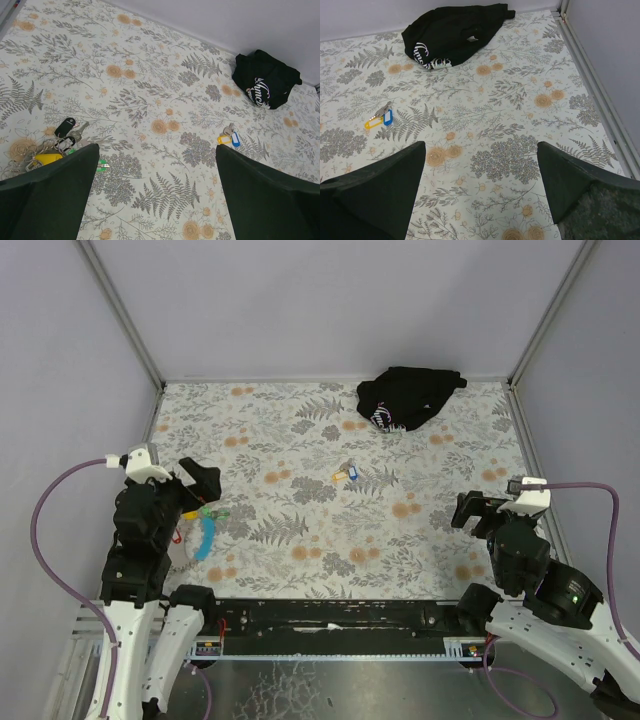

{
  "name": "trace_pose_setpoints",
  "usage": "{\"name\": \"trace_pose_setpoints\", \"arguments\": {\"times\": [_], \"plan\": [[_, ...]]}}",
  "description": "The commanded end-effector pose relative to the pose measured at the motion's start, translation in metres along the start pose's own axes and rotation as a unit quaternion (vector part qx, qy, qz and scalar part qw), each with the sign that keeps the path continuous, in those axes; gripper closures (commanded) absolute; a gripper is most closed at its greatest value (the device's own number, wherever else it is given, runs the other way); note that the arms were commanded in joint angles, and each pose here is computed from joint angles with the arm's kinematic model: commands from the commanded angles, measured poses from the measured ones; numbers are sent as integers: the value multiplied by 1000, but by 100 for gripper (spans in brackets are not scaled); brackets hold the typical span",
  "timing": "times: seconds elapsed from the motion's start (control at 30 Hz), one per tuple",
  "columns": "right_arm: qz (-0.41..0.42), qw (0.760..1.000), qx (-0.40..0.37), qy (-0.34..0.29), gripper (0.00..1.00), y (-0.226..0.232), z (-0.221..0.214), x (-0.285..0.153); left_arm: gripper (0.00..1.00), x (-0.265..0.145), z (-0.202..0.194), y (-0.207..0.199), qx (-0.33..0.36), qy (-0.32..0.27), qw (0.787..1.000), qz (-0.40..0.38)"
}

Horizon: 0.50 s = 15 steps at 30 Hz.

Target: Put the keys on the keyring

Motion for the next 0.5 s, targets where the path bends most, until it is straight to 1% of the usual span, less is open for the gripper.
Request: {"name": "trace_pose_setpoints", "arguments": {"times": [0.0,0.3,0.47], "plan": [[5,1000,8,-6,1,5,4,2,0,3,-2,1,4,5,1000,6],[11,1000,8,0,1,6,3,1,0,9,-5,1,2,23,1000,6],[21,1000,10,5,1,8,2,1,0,19,-14,-1,-32,53,998,14]]}}
Point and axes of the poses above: each gripper's point midway between its finger pads, its own x axis out along the fingers, its own y axis along the line the jaws close on, z = x × y, the point moved 8 cm from there along -x, back along the fingers, and after that the axes turned 13 degrees about x, right-handed, at the moved point
